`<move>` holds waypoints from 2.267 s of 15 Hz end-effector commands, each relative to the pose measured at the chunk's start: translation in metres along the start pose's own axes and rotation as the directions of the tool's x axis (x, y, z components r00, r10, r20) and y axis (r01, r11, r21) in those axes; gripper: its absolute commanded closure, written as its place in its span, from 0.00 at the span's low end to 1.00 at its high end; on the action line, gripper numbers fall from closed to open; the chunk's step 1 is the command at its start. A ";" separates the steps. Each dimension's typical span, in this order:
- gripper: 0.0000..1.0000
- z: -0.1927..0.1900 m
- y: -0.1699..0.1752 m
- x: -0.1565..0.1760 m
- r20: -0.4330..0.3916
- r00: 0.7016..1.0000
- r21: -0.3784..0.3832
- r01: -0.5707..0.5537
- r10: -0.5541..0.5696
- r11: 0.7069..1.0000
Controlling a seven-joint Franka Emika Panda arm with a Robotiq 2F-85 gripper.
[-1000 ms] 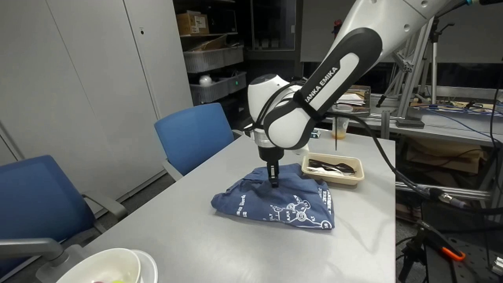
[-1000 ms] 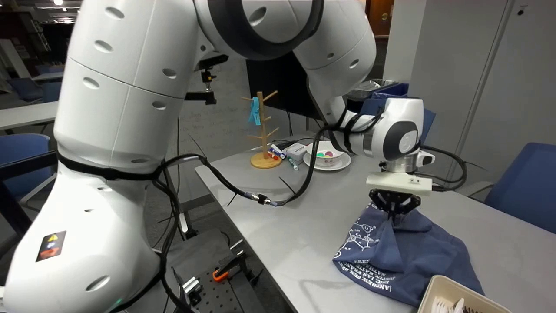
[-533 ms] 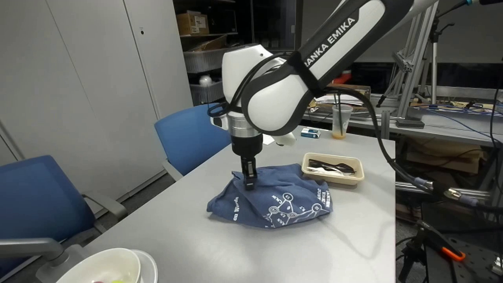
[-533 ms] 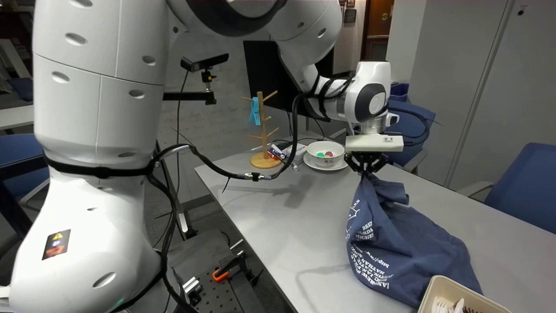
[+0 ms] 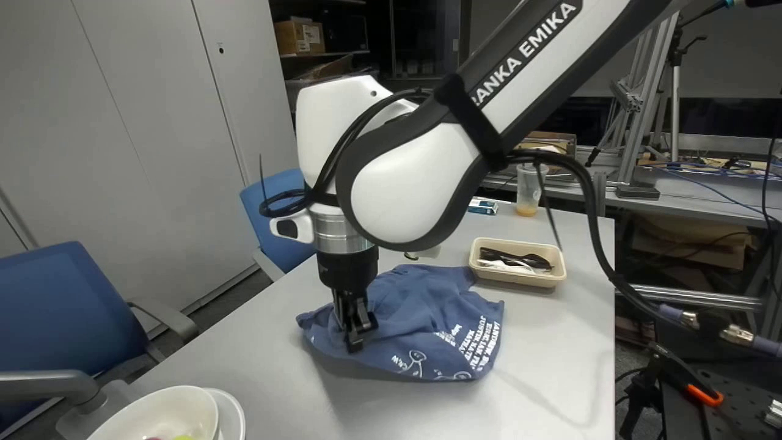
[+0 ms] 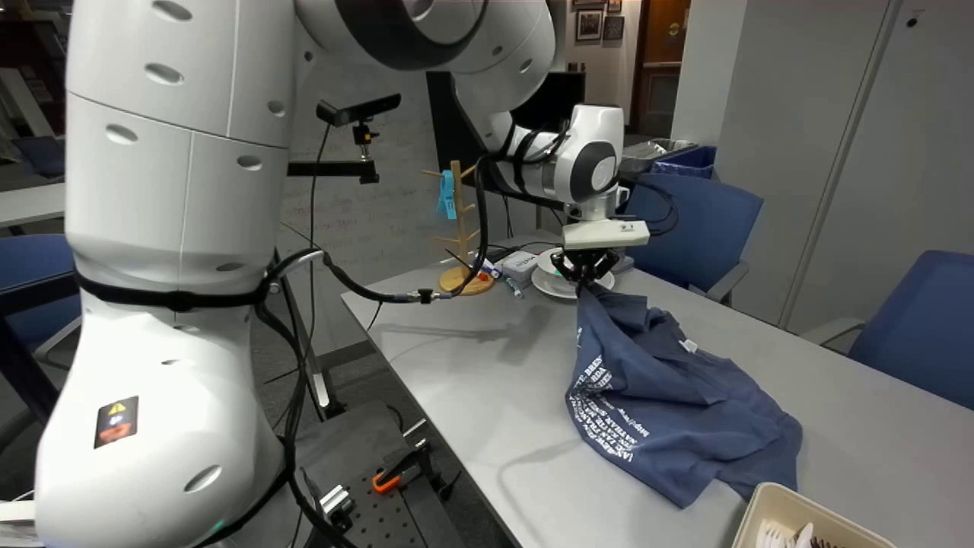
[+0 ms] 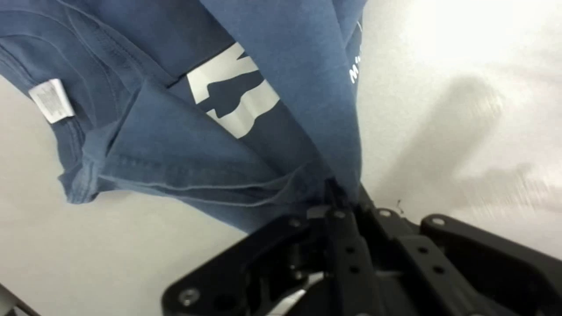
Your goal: Unfold the blue shirt
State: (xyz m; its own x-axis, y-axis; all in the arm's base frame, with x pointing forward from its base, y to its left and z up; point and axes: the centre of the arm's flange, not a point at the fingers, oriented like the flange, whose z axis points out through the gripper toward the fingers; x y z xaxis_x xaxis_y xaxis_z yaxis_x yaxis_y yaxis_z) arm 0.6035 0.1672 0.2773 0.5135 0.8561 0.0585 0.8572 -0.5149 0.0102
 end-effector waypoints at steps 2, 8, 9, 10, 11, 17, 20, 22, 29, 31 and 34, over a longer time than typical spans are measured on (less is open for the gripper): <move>0.92 0.025 -0.025 0.021 0.022 0.985 0.079 0.171 -0.174 0.982; 0.68 0.056 -0.049 0.022 0.074 0.934 0.174 0.334 -0.350 0.927; 0.59 0.058 -0.047 0.019 0.087 0.929 0.180 0.340 -0.359 0.923; 0.50 0.059 -0.043 0.013 0.099 0.928 0.187 0.338 -0.360 0.922; 0.44 0.059 -0.038 0.008 0.110 0.927 0.193 0.335 -0.360 0.922; 0.00 0.059 0.010 -0.033 0.084 0.924 0.291 0.336 -0.374 0.896; 0.00 0.068 0.036 -0.045 0.084 0.938 0.260 0.306 -0.337 0.916; 0.00 0.076 0.049 -0.050 0.085 0.950 0.224 0.275 -0.300 0.935; 0.00 0.103 0.057 -0.047 0.084 0.971 0.162 0.208 -0.224 0.965; 0.00 0.107 0.052 -0.047 0.094 0.973 0.174 0.194 -0.212 0.966; 0.05 0.115 0.051 -0.050 0.103 0.977 0.183 0.166 -0.187 0.969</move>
State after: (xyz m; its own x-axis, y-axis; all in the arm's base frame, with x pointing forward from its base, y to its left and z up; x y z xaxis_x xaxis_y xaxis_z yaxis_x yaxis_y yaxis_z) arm 0.6207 0.1008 0.1665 0.3172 0.9475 -0.0412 0.9338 -0.3196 -0.1610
